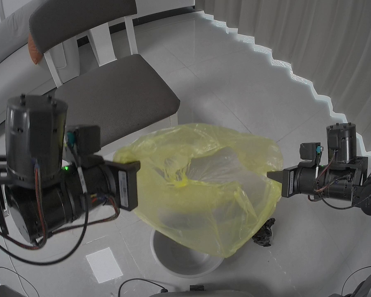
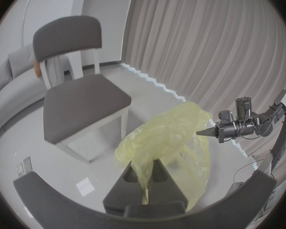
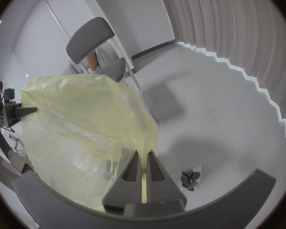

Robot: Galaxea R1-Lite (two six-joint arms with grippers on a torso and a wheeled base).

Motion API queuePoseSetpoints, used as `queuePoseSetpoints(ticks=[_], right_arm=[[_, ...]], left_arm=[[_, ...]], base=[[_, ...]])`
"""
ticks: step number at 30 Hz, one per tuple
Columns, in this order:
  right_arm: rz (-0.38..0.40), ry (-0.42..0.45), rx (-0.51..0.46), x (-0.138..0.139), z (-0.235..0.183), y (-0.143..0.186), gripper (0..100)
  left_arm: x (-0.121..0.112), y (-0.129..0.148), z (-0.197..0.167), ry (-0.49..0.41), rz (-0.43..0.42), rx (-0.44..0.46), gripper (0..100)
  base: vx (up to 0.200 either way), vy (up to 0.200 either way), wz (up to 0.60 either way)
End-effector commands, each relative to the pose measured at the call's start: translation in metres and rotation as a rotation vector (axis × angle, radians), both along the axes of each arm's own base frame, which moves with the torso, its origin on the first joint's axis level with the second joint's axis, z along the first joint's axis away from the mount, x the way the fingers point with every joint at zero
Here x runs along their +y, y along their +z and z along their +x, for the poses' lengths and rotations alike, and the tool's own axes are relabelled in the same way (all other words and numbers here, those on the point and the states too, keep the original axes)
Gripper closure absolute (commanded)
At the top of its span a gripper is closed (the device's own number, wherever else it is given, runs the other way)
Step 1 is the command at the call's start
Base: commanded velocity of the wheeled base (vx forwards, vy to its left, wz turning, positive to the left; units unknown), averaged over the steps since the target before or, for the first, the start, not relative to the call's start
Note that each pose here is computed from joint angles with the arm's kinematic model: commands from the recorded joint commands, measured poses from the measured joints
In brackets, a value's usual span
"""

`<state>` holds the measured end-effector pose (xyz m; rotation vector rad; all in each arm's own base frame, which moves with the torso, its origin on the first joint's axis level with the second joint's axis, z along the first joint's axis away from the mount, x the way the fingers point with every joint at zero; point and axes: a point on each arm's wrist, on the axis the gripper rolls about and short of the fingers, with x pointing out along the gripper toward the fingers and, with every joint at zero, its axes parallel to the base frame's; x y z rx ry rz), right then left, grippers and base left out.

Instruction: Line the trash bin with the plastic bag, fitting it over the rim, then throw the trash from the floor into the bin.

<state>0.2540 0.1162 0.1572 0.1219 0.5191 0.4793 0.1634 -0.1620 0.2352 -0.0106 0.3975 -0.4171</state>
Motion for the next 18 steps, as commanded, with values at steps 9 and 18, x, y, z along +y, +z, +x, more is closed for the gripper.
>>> queuePoseSetpoints(ticks=[9,18], right_arm=[[-0.092,0.031,0.18,-0.004,-0.03,-0.05,100],[-0.122,0.032,0.271,0.0,-0.017,-0.08,100]], left_arm=[[0.017,-0.071,-0.014,0.013,-0.042,0.265,100],[0.014,-0.125,0.015,0.059,-0.028,0.335,100]], base=[[0.0,0.0,0.0],[0.0,0.0,0.0]])
